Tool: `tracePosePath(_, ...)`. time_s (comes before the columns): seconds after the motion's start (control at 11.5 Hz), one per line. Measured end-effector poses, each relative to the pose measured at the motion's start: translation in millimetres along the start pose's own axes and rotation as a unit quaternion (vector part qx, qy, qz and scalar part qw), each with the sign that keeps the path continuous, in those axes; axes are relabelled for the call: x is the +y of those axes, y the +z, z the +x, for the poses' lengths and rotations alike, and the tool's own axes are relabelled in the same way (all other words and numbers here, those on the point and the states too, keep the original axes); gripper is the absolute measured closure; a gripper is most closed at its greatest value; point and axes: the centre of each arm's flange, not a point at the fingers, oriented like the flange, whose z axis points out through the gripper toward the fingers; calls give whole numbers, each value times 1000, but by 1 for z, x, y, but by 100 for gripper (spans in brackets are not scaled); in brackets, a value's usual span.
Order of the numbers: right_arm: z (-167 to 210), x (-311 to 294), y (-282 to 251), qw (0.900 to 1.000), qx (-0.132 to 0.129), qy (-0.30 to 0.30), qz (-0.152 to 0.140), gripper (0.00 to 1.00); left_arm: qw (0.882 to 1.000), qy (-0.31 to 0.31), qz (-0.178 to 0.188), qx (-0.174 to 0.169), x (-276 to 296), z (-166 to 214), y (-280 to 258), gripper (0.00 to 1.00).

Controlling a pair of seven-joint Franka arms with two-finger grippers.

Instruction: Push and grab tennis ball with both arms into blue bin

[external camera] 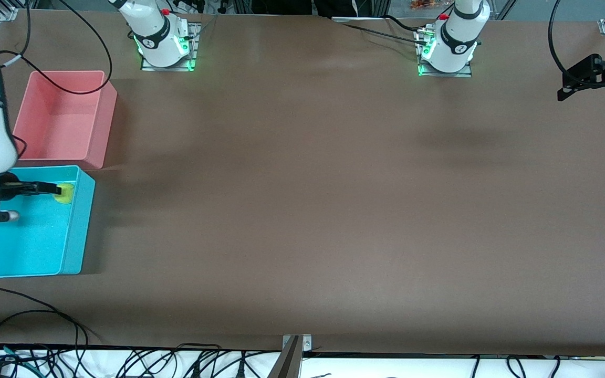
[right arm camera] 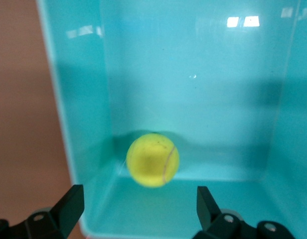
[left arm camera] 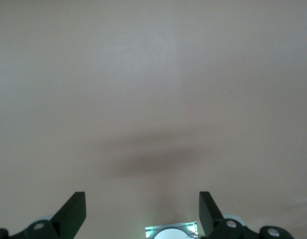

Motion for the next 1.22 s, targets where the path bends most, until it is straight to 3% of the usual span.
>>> tracePosePath(0.17, -7, -6, -70, 1000, -9, 5, 9, 0, 1000, 0, 0, -1, -1, 1, -1, 0)
tracePosePath(0.61, -26, -50, -202, 999, -1, 45, 10, 0, 1000, 3, -1, 0, 3, 1, -2, 0)
tracePosePath(0.87, -39, -113, -251, 996, 14, 85, -3, 0, 1000, 5, -1, 0, 5, 1, -2, 0)
tracePosePath(1.22, -67, -166, -280, 995, 54, 71, -35, 0, 1000, 5, -1, 1, 5, 1, -2, 0)
